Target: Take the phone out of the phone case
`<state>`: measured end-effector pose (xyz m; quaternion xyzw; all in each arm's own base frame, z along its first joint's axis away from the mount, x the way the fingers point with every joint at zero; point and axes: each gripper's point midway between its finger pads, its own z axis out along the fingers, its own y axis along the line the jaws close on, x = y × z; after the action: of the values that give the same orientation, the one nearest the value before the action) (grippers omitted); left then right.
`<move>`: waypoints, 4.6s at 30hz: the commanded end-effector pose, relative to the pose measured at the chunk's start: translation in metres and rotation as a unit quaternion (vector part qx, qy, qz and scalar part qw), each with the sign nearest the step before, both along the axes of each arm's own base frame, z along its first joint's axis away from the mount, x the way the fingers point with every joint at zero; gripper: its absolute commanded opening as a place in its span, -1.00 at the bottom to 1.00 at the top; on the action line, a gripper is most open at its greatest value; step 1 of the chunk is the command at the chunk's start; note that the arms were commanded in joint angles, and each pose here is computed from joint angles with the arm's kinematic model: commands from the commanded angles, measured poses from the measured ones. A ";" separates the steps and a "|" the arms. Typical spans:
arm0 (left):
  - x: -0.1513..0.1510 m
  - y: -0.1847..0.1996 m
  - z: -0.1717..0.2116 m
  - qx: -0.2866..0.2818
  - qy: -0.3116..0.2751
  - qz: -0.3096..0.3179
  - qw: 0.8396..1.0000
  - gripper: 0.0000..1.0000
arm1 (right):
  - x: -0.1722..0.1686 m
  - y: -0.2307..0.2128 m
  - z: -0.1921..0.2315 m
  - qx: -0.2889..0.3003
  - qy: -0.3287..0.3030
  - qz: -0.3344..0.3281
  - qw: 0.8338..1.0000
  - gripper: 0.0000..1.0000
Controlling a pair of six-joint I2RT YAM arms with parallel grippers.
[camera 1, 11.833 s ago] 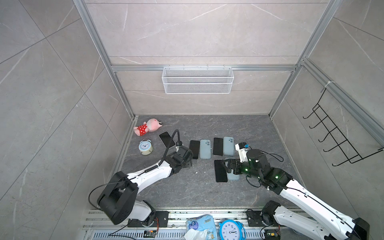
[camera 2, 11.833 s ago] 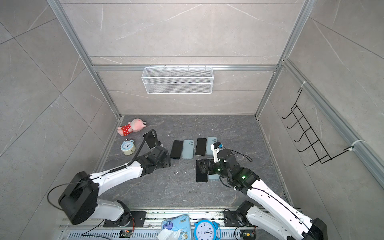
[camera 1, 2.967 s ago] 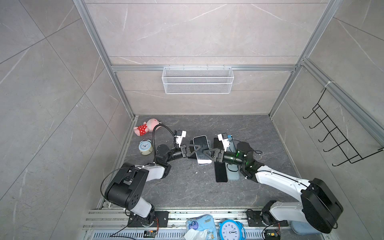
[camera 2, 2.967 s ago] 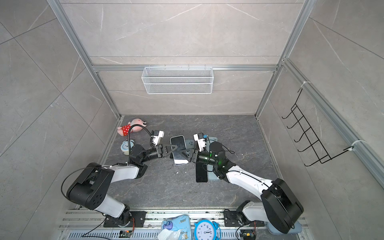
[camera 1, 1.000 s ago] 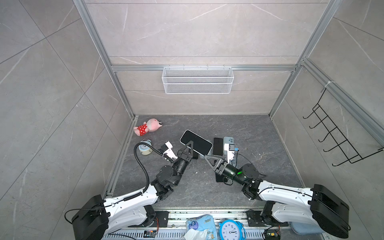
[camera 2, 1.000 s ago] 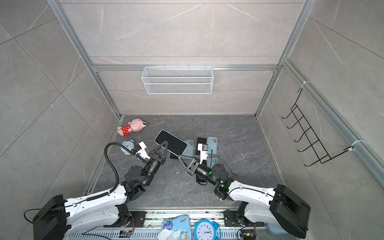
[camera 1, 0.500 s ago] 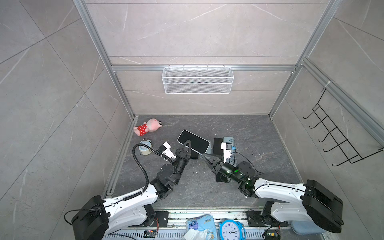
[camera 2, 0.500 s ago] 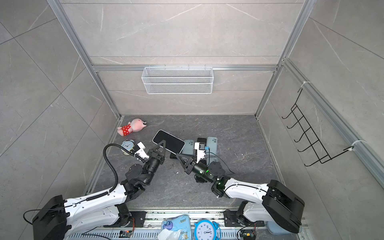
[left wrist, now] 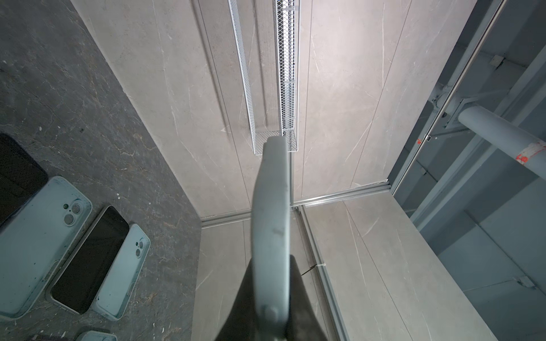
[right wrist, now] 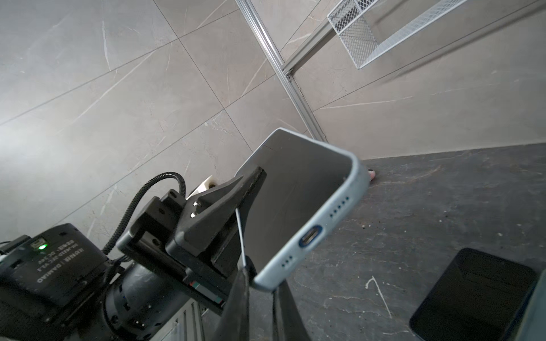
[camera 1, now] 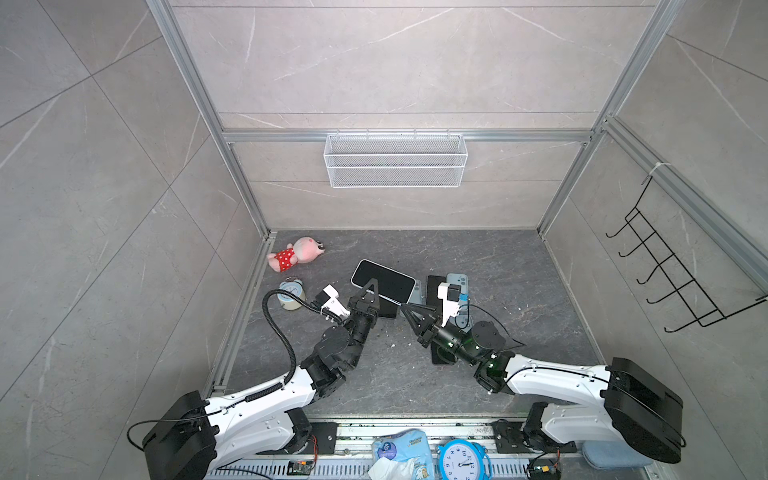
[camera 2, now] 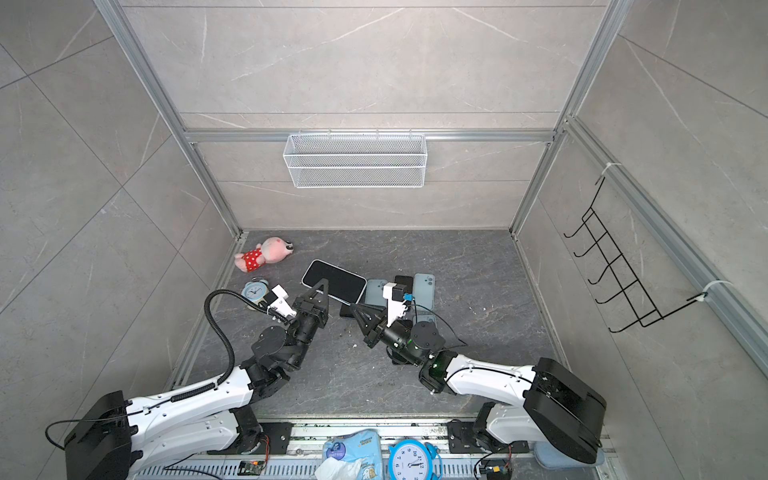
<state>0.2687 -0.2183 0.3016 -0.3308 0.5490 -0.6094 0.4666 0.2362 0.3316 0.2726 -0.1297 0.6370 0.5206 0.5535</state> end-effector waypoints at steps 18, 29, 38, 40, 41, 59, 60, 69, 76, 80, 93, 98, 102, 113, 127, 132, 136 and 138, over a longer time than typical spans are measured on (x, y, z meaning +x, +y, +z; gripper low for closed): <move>-0.040 -0.017 0.060 -0.036 -0.078 -0.095 0.992 -1.00 | -0.005 -0.044 -0.060 -0.113 -0.002 -0.068 0.991 0.00; -0.040 -0.010 0.059 -0.034 -0.101 -0.077 0.991 -1.00 | -0.060 -0.032 0.010 0.064 0.020 0.098 0.993 0.57; -0.038 -0.014 0.058 -0.042 -0.107 -0.076 0.990 -1.00 | -0.054 -0.023 0.026 0.099 0.034 0.108 0.989 0.49; -0.038 -0.015 0.058 -0.042 -0.107 -0.077 0.990 -1.00 | -0.053 -0.022 0.028 0.101 0.037 0.109 0.988 0.45; -0.038 -0.015 0.057 -0.041 -0.106 -0.077 0.991 -1.00 | -0.053 -0.022 0.030 0.106 0.037 0.109 0.988 0.41; -0.036 -0.019 0.054 -0.042 -0.110 -0.079 0.990 -1.00 | -0.040 -0.026 0.042 0.136 0.046 0.093 0.985 -0.06; -0.037 -0.019 0.054 -0.044 -0.111 -0.079 0.990 -1.00 | -0.040 -0.026 0.041 0.135 0.047 0.094 0.985 -0.10; -0.037 -0.023 0.053 -0.044 -0.112 -0.087 0.989 -1.00 | -0.035 -0.024 0.039 0.140 0.057 0.096 0.984 -0.56; -0.035 -0.026 0.050 -0.042 -0.097 -0.091 0.990 -1.00 | -0.034 -0.018 0.034 0.133 0.059 0.104 0.984 -0.97; -0.033 -0.029 0.048 -0.040 -0.077 -0.095 0.992 -1.00 | -0.036 -0.015 0.023 0.103 0.047 0.104 0.988 -1.00; -0.031 -0.051 0.058 -0.042 -0.046 -0.128 0.990 -1.00 | 0.005 -0.019 -0.064 -0.068 0.000 -0.025 0.997 -1.00; -0.029 -0.055 0.056 -0.045 -0.038 -0.131 0.990 -1.00 | 0.019 -0.033 -0.075 -0.099 -0.017 -0.087 0.991 -1.00; -0.028 -0.055 0.058 -0.045 -0.032 -0.129 0.990 -1.00 | 0.025 -0.040 -0.084 -0.121 -0.024 -0.116 0.986 -1.00; -0.028 -0.051 0.073 -0.057 -0.042 -0.123 0.990 -1.00 | 0.029 -0.054 -0.100 -0.133 -0.016 -0.156 0.979 -1.00; -0.033 -0.030 0.073 -0.034 -0.060 -0.094 0.993 -1.00 | -0.038 -0.069 -0.023 0.024 -0.025 -0.022 0.999 0.27; -0.028 -0.027 0.069 -0.034 -0.060 -0.076 0.995 -1.00 | -0.050 -0.047 0.011 0.085 -0.007 0.056 0.995 0.39; -0.027 -0.027 0.067 -0.034 -0.062 -0.072 0.995 -1.00 | -0.053 -0.037 0.024 0.111 0.004 0.082 0.990 0.42; -0.027 -0.028 0.067 -0.036 -0.064 -0.073 0.995 -1.00 | -0.052 -0.034 0.028 0.117 0.009 0.085 0.989 0.42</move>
<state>0.2444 -0.2591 0.3320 -0.2631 0.5803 -0.6450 0.4220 0.1925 0.2912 0.2778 -0.1132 0.5907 0.5971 0.5308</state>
